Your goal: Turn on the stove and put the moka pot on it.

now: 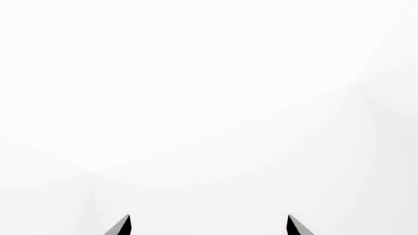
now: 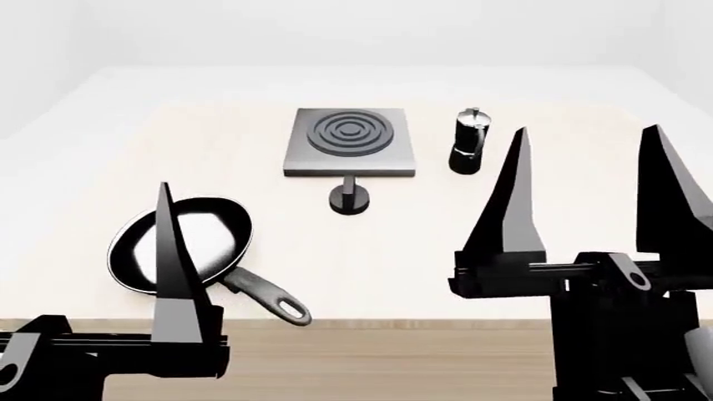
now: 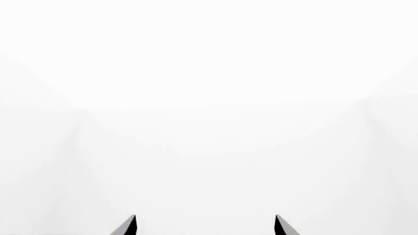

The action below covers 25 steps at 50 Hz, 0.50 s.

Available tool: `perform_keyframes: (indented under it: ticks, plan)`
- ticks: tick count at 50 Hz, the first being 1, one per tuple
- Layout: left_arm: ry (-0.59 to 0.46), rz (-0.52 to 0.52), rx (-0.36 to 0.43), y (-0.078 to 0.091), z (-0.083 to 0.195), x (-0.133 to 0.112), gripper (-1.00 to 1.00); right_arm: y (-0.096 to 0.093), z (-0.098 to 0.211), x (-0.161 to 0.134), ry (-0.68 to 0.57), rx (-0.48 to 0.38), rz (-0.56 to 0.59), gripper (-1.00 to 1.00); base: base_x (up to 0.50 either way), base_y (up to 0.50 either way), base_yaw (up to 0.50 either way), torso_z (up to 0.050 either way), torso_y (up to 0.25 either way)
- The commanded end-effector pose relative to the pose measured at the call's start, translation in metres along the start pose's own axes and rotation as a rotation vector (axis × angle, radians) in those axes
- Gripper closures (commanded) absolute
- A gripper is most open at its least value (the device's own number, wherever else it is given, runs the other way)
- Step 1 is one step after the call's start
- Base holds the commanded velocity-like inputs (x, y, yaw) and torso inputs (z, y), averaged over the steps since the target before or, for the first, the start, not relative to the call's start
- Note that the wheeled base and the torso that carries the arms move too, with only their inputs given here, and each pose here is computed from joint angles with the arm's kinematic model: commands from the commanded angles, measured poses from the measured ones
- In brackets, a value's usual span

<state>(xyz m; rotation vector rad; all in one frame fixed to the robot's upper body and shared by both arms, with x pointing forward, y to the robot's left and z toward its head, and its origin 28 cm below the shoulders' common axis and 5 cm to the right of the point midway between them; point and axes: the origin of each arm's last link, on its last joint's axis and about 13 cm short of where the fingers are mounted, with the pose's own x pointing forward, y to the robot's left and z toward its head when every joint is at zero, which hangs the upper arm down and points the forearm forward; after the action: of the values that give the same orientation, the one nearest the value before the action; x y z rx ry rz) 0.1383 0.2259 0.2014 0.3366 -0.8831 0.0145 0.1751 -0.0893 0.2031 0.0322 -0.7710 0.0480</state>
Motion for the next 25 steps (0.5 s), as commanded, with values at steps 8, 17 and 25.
perform_keyframes:
  ticks: [8, 17, 25]
  plan:
    - [-0.001, -0.002, -0.005, -0.0007, -0.0007, -0.0003, -1.0, -0.0001, -0.0016, 0.0, 0.001, -0.023, -0.003, -1.0, 0.04, -0.16, 0.0, 0.0, 0.0]
    - [0.0, -0.006, -0.007, -0.001, -0.0005, -0.0004, -1.0, 0.0007, -0.0016, -0.001, 0.0, -0.023, 0.004, -1.0, 0.09, -0.18, 0.0, 0.0, 0.0]
    - [-0.001, -0.006, -0.006, -0.0006, -0.0001, -0.0006, -1.0, 0.0012, -0.0013, -0.0016, -0.001, -0.026, 0.009, -1.0, 0.12, -0.04, 0.0, 0.0, 0.0]
